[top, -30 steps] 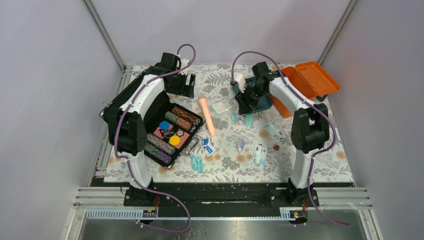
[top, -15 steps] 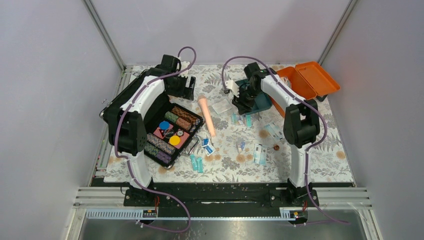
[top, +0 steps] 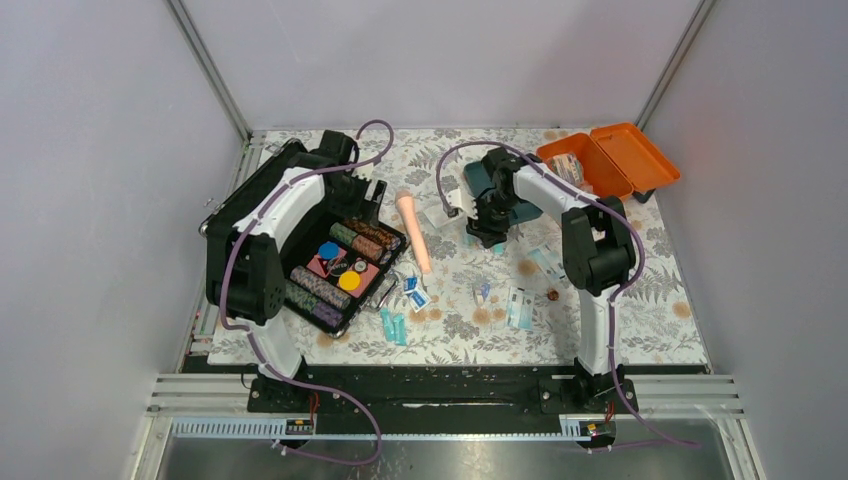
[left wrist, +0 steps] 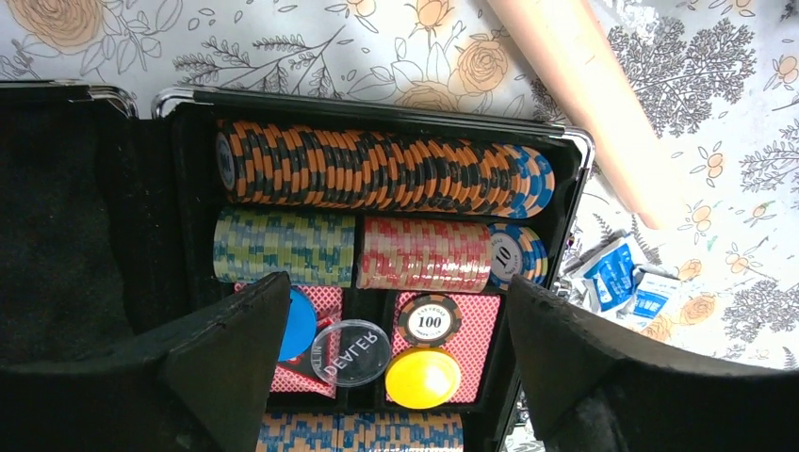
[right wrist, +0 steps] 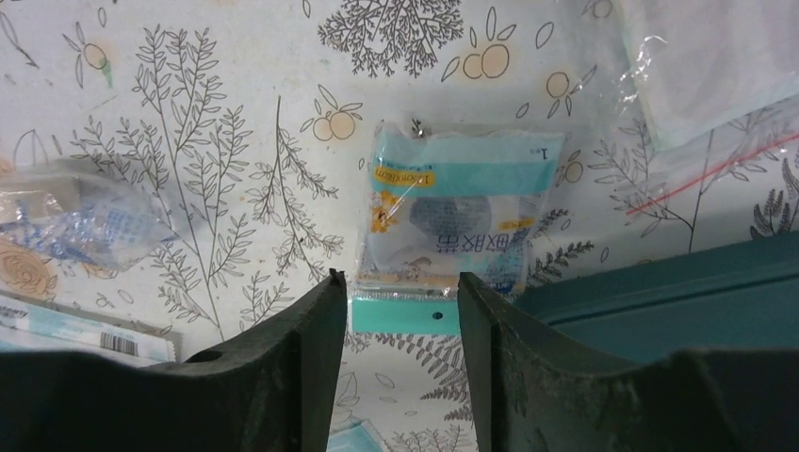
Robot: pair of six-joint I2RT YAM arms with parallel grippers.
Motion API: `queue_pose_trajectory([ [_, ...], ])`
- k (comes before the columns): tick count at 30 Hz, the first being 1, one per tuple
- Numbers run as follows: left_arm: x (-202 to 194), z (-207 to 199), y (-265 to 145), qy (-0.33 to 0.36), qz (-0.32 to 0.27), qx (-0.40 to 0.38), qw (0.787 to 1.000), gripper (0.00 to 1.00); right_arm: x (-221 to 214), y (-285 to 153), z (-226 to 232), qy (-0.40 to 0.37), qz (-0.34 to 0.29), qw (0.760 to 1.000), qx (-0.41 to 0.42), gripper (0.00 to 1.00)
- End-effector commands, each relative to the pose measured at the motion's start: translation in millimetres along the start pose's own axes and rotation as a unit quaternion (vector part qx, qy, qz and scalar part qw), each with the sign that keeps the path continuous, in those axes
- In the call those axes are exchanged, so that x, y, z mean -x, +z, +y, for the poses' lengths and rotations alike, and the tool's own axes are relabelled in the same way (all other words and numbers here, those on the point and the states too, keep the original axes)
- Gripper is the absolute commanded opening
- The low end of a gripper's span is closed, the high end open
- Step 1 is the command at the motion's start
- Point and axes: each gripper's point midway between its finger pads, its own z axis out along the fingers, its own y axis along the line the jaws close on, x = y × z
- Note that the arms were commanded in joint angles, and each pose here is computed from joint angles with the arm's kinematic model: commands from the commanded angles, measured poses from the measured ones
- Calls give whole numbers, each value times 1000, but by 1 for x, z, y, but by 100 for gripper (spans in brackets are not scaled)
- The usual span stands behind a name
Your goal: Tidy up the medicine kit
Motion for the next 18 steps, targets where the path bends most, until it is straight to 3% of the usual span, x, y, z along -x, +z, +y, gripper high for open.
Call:
queue_pose_trajectory([
  [1, 29, 8, -17, 24, -45, 26, 998, 84, 17, -2, -6, -52, -1, 998, -35, 55],
  [7, 51, 13, -29, 33, -59, 41, 997, 84, 14, 19, -9, -76, 34, 995, -59, 55],
  [15, 47, 13, -23, 21, -51, 35, 998, 84, 6, 30, -7, -94, 51, 993, -51, 56],
  [17, 48, 11, -21, 13, -52, 30, 998, 84, 5, 31, -6, -102, 54, 992, -47, 48],
  [18, 48, 10, -20, 9, -52, 28, 998, 84, 5, 31, -7, -103, 55, 992, -48, 38],
])
